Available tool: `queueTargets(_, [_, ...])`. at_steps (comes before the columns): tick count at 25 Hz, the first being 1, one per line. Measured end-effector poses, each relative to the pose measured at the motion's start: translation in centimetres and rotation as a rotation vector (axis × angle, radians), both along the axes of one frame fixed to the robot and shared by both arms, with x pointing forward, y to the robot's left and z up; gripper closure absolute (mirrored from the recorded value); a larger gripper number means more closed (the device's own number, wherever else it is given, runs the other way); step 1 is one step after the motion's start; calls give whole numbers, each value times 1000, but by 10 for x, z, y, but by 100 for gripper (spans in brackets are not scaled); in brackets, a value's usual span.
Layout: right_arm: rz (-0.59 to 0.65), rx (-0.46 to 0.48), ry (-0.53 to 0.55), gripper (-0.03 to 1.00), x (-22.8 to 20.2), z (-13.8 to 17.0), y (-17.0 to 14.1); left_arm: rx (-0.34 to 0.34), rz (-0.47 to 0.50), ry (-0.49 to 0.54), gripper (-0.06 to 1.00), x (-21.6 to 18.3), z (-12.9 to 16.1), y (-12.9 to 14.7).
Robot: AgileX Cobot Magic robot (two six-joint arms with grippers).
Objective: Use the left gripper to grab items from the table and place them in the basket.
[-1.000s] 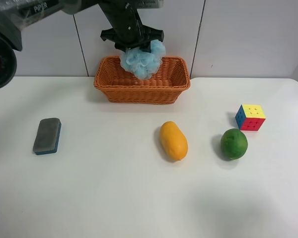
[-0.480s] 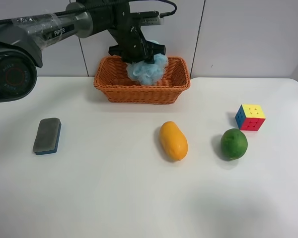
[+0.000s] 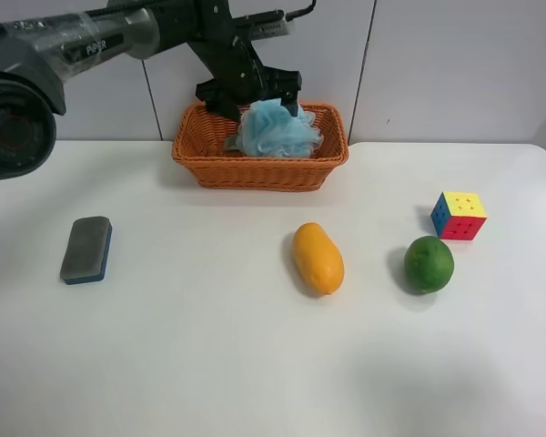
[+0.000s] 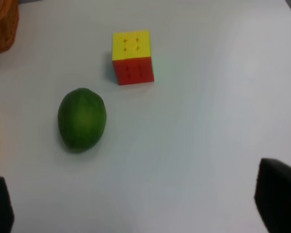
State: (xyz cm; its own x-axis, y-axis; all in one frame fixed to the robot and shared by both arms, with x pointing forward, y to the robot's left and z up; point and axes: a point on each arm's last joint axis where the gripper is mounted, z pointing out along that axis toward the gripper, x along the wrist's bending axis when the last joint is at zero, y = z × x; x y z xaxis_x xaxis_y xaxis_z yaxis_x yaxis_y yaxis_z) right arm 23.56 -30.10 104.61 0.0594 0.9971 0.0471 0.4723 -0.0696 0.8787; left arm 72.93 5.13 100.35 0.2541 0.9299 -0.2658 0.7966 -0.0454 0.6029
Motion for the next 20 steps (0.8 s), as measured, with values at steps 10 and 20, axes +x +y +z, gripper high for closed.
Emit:
queueTargets(10, [0, 0, 0, -2, 0, 0, 0, 123, -77, 39, -5, -57, 115, 38])
queueTargets(20, [0, 0, 0, -2, 0, 0, 0, 160, -138, -50, -5, -134, 185, 76])
